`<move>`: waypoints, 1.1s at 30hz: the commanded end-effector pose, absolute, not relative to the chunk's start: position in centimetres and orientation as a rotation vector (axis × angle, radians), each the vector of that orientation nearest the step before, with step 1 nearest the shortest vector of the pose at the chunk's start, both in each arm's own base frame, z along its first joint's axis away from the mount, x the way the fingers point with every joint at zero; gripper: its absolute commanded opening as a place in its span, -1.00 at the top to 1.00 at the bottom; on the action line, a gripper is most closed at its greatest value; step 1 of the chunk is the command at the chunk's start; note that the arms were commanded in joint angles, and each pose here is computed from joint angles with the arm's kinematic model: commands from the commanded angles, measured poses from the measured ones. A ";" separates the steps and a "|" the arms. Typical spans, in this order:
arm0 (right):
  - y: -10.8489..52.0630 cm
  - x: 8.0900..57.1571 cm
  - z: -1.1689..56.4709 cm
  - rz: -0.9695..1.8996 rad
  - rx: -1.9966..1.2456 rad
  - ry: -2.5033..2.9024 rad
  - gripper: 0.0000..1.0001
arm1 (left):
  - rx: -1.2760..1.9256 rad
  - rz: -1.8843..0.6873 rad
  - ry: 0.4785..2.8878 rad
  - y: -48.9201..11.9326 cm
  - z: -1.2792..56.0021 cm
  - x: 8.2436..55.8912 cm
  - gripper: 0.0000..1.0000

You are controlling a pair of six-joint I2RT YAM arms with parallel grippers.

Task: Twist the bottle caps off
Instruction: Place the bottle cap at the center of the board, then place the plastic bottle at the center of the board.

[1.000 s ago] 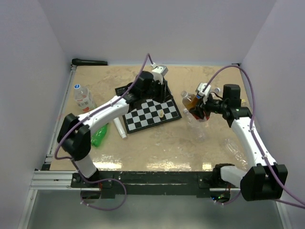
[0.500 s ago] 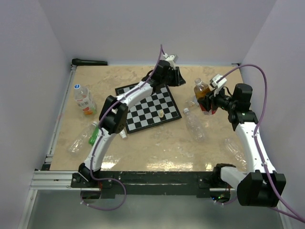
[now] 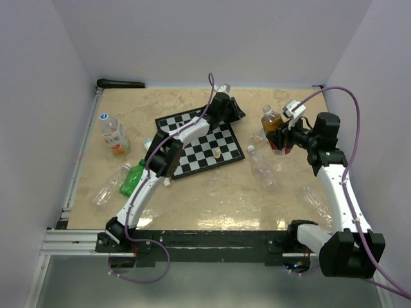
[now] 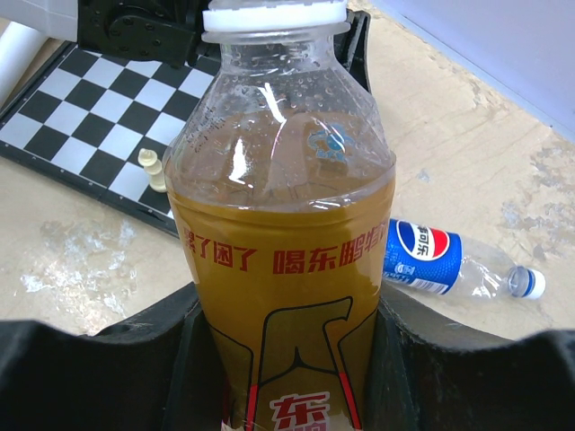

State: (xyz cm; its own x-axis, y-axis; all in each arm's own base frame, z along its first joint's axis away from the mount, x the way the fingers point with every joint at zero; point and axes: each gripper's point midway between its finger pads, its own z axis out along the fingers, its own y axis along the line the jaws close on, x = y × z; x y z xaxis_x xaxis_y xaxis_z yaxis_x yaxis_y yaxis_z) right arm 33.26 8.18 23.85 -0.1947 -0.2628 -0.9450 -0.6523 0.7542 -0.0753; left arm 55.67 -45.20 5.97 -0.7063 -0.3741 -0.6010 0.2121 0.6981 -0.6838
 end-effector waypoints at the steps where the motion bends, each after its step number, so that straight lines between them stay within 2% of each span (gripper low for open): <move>1: 8.2 33.4 25.1 0.408 -0.719 1.727 0.92 | -0.186 -1.011 2.009 -45.3 10.4 57.9 0.24; 7: 8.3 33.3 25.1 0.417 -0.723 1.723 0.91 | -0.155 -0.985 1.982 -44.8 12.5 58.1 -0.18; 12: 8.5 33.0 25.0 0.442 -0.731 1.717 0.91 | -0.093 -0.976 1.941 -44.5 16.0 57.5 -0.23; 17: 8.8 32.8 25.0 0.485 -0.726 1.715 0.91 | 0.093 -0.959 1.818 -43.0 23.3 54.8 -0.37; 22: 9.6 32.5 25.8 0.556 -0.724 1.706 0.90 | 0.281 -0.903 1.668 -39.1 29.7 48.8 -0.64; 25: 10.5 32.1 26.6 0.647 -0.746 1.707 0.91 | 0.411 -0.954 1.611 -37.4 30.5 43.6 -0.99; 28: 11.4 31.9 27.3 0.759 -0.735 1.723 0.90 | 0.509 -1.106 1.552 -37.0 30.9 38.1 -1.00; 33: 12.2 32.5 28.4 0.940 -0.537 1.786 0.85 | 0.627 -1.315 1.475 -38.5 29.0 30.2 -1.00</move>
State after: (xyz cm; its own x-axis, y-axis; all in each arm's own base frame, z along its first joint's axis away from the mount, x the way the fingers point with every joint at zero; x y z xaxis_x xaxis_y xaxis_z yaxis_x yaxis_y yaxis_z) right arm 32.78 11.11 25.23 -0.3238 -0.0861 -0.9422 -0.7416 0.6415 0.1962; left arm 35.60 -35.98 32.31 -0.2993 -0.2880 -0.9097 0.7946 0.4526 -0.4047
